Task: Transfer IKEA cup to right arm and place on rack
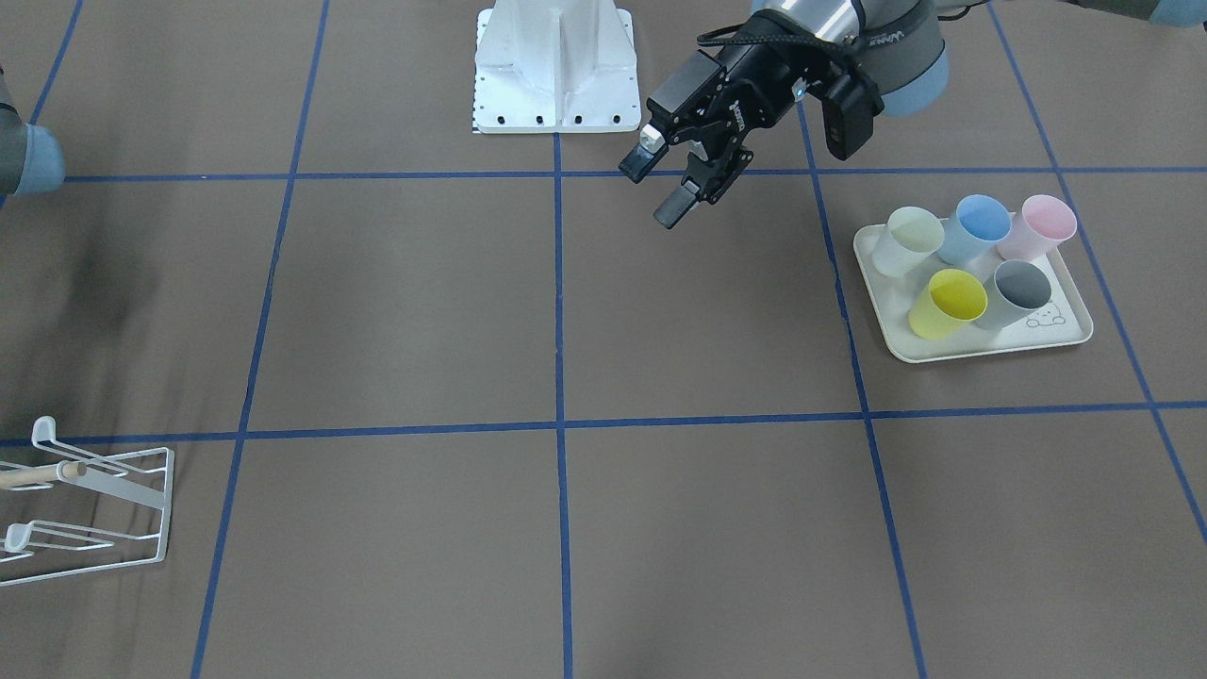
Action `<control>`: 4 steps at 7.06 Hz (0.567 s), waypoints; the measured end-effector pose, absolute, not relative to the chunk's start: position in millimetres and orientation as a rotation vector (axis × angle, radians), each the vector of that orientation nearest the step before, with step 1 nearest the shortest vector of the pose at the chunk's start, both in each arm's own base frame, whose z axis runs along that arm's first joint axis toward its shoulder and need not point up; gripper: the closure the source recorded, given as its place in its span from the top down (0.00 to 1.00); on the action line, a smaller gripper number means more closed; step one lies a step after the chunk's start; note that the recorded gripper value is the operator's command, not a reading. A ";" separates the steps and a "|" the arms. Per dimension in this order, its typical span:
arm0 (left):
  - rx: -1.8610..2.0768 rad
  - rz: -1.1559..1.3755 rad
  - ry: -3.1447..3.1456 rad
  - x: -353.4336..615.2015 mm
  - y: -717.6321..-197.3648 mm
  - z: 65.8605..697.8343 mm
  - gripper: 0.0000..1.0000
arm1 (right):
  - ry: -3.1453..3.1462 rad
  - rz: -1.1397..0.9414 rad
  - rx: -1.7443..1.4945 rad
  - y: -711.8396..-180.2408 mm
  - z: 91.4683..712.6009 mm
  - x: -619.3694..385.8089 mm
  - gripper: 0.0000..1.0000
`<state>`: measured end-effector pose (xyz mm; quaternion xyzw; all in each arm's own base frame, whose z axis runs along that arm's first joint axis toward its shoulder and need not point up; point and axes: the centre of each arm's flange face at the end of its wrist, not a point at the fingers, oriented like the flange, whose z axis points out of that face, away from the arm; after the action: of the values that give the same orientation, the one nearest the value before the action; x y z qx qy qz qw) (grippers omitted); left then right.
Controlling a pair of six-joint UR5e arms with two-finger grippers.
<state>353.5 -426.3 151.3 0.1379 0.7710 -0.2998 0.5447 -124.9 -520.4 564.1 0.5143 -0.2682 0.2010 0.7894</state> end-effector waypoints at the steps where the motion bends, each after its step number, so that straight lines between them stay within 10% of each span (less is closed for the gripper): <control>1: 0.331 -0.708 1.833 349.1 -424.4 149.0 1.00 | -0.611 0.428 1.113 -518.6 552.7 -125.2 1.00; 4: 0.449 -0.554 1.706 294.4 -414.7 196.4 1.00 | -0.762 0.428 1.046 -508.2 487.6 -130.1 1.00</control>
<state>294.4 -414.7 196.4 0.1940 0.7365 -0.2394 0.6022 -130.1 -508.2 487.6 0.4836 -0.3520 0.1979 0.7766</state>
